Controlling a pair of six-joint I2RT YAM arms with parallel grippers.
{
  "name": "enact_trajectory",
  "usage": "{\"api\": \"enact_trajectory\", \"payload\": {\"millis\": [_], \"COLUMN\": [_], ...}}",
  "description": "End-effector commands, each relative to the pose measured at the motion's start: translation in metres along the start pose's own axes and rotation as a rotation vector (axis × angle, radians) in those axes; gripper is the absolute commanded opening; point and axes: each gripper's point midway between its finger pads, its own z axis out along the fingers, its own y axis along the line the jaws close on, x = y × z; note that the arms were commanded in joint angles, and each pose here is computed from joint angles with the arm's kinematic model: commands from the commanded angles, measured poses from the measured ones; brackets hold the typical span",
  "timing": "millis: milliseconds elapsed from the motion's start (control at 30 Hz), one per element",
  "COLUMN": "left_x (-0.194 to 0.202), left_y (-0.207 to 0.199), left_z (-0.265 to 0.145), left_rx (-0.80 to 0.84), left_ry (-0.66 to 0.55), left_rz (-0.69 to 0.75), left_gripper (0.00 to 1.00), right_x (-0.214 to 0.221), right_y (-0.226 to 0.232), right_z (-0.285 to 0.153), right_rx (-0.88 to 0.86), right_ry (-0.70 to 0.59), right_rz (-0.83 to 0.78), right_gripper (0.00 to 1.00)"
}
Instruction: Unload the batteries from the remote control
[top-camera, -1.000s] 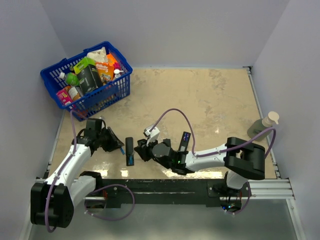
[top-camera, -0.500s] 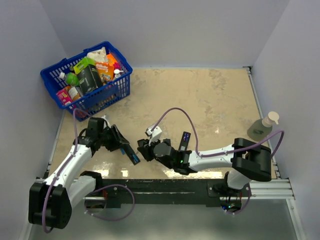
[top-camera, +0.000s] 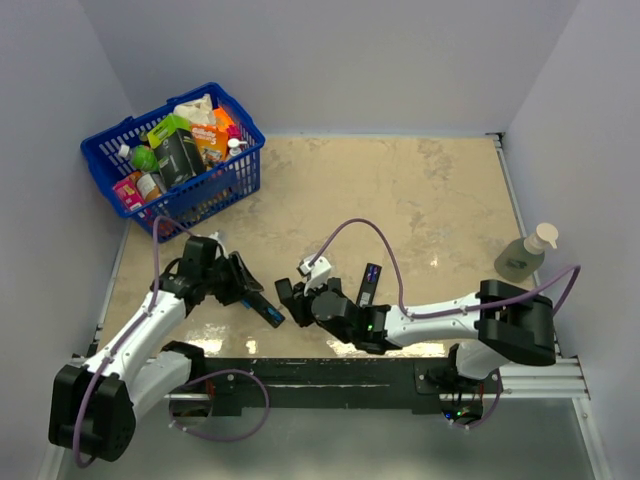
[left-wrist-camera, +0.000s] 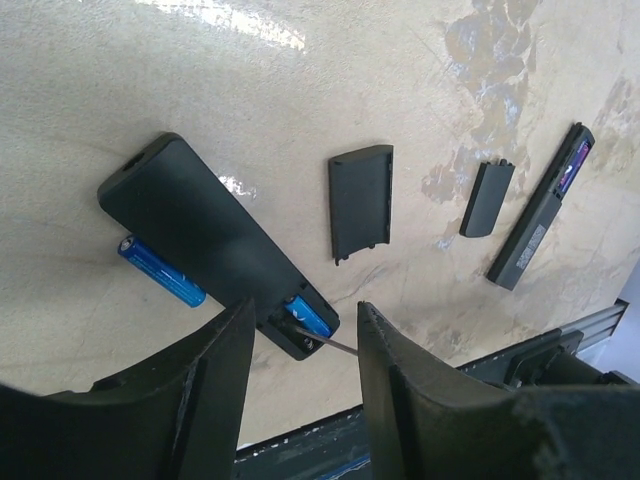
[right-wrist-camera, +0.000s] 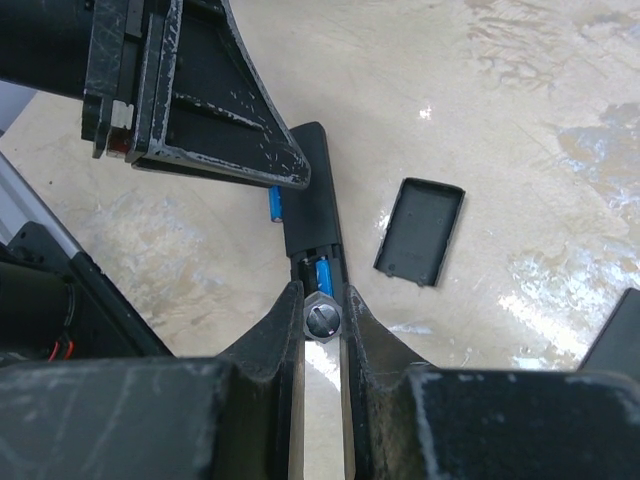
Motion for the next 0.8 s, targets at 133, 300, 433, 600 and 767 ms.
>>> {"api": "enact_trajectory", "payload": {"millis": [133,300,433,600,767], "left_x": [0.010,0.014,0.018,0.032,0.040], "left_y": [0.002,0.000,0.002,0.001,-0.001], "left_z": [0.006,0.006,0.008,0.014,0.016], "left_rx": [-0.010,-0.014,-0.034,-0.032,-0.049], "left_ry": [0.006,0.010,0.015,0.040,0.045], "left_rz": [-0.005,0.010,0.015,0.023,0.047], "left_gripper": [0.51,0.51,0.52,0.53,0.51], "right_x": [0.029,0.030,0.033,0.030,0.030], "right_y": [-0.037,-0.044,-0.047,-0.047,-0.052], "right_z": [-0.020,-0.027,-0.032,-0.039,-0.043], "right_rx": [0.146,0.171,0.181,0.184,0.211], "right_ry": [0.083,0.077,0.079,0.068,0.067], "right_rz": [-0.053,-0.031,-0.018,0.001,0.009], "right_gripper": [0.00,0.00,0.00,0.00,0.00]}}
